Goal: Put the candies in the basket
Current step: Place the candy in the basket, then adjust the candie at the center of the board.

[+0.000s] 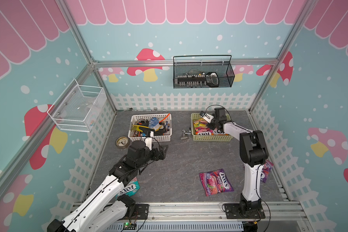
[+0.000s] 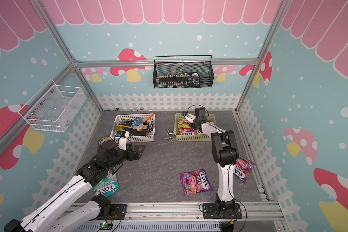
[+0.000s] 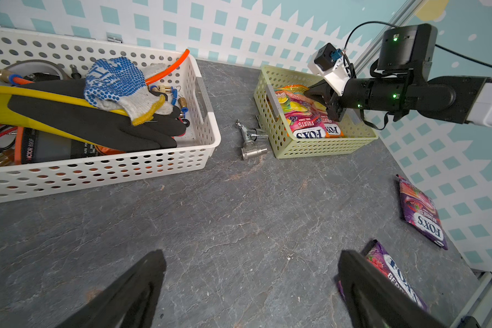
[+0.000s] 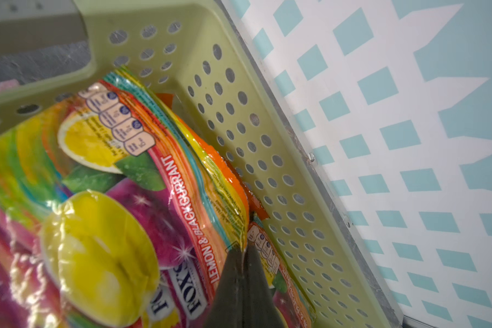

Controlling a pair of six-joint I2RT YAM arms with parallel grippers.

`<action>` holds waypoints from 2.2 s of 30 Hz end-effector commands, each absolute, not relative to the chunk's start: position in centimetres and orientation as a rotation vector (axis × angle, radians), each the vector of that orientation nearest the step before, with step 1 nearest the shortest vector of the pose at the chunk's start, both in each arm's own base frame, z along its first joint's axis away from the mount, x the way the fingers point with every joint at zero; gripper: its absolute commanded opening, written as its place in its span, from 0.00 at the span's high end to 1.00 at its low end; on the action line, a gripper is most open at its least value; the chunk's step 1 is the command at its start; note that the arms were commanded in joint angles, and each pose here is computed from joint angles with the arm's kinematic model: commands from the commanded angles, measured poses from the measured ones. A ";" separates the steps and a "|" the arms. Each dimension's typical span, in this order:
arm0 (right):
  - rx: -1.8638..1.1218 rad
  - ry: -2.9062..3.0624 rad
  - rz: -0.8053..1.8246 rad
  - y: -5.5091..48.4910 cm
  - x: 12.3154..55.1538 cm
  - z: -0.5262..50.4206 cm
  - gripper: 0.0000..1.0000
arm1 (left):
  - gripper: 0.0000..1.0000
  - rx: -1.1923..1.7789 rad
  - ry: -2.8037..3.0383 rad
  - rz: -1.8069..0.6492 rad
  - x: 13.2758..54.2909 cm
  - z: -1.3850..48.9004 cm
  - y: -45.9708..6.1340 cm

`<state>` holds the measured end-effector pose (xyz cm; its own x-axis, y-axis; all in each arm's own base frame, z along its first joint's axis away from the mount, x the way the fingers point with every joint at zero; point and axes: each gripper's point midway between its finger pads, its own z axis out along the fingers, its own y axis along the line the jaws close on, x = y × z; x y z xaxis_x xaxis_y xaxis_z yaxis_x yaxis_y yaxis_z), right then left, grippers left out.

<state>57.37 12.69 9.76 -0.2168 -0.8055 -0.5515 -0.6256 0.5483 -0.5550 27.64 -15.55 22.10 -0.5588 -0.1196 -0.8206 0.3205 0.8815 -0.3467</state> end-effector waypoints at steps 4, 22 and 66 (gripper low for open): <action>-1.091 1.895 -0.246 13.0 58.6 11.5 0.94 | 0.01 0.167 2.097 -0.557 27.5 21.7 -15.4; -0.505 1.971 0.324 15.3 49.7 20.3 0.22 | 0.01 -0.034 2.118 -0.513 27.4 20.6 -13.0; 0.431 2.983 0.409 13.0 17.1 2.3 0.19 | 0.46 0.369 2.474 -1.309 19.0 8.6 -31.4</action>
